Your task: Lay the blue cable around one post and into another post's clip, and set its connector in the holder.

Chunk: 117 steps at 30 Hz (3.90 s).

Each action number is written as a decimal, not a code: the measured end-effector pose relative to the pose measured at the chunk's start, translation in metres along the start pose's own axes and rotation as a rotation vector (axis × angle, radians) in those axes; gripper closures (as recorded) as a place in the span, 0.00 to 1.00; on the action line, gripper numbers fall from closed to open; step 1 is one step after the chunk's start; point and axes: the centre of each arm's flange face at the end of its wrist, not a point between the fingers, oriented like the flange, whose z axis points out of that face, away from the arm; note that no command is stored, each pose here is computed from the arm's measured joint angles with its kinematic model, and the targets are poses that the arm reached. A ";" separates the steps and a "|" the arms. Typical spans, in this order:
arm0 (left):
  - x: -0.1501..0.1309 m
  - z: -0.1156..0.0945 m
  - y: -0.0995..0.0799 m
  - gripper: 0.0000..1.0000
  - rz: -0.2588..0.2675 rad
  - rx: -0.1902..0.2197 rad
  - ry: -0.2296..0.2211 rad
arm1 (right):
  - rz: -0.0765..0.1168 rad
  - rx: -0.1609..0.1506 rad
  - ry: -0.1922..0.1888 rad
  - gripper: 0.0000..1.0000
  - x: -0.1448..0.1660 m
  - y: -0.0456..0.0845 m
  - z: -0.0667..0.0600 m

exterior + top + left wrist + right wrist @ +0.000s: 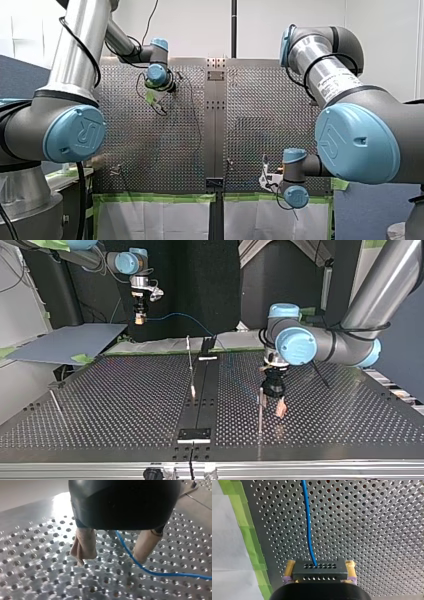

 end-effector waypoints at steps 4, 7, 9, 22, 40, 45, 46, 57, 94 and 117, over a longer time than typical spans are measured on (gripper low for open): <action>0.004 -0.001 -0.001 0.00 -0.029 0.014 0.025 | -0.002 0.000 -0.001 0.98 0.000 0.000 0.000; 0.005 -0.001 -0.002 0.00 -0.054 0.021 0.035 | -0.003 0.000 -0.003 0.98 -0.001 0.000 0.000; 0.004 -0.002 -0.003 0.00 -0.072 0.023 0.036 | -0.004 0.000 -0.003 0.98 -0.001 0.000 0.000; 0.002 -0.014 -0.008 0.00 -0.076 -0.009 0.018 | -0.005 0.000 -0.005 0.98 -0.001 0.000 -0.001; -0.005 -0.057 -0.003 0.00 -0.043 0.015 -0.006 | -0.005 -0.001 -0.006 0.98 -0.001 0.000 -0.001; -0.018 -0.071 0.000 0.00 -0.044 0.027 -0.064 | -0.003 -0.001 -0.008 0.98 -0.001 0.000 -0.001; -0.020 -0.074 0.001 0.00 -0.038 0.023 -0.073 | -0.003 -0.002 -0.008 0.98 -0.001 0.001 -0.001; -0.029 -0.121 0.013 0.00 0.063 -0.085 -0.107 | 0.000 -0.006 -0.009 0.98 -0.001 0.003 0.001; -0.103 -0.147 -0.106 0.00 0.375 -0.071 -0.115 | -0.022 -0.014 -0.035 0.98 0.001 0.003 0.014; -0.101 -0.173 -0.117 0.00 0.621 -0.167 0.014 | -0.023 -0.015 -0.042 0.98 0.000 0.003 0.014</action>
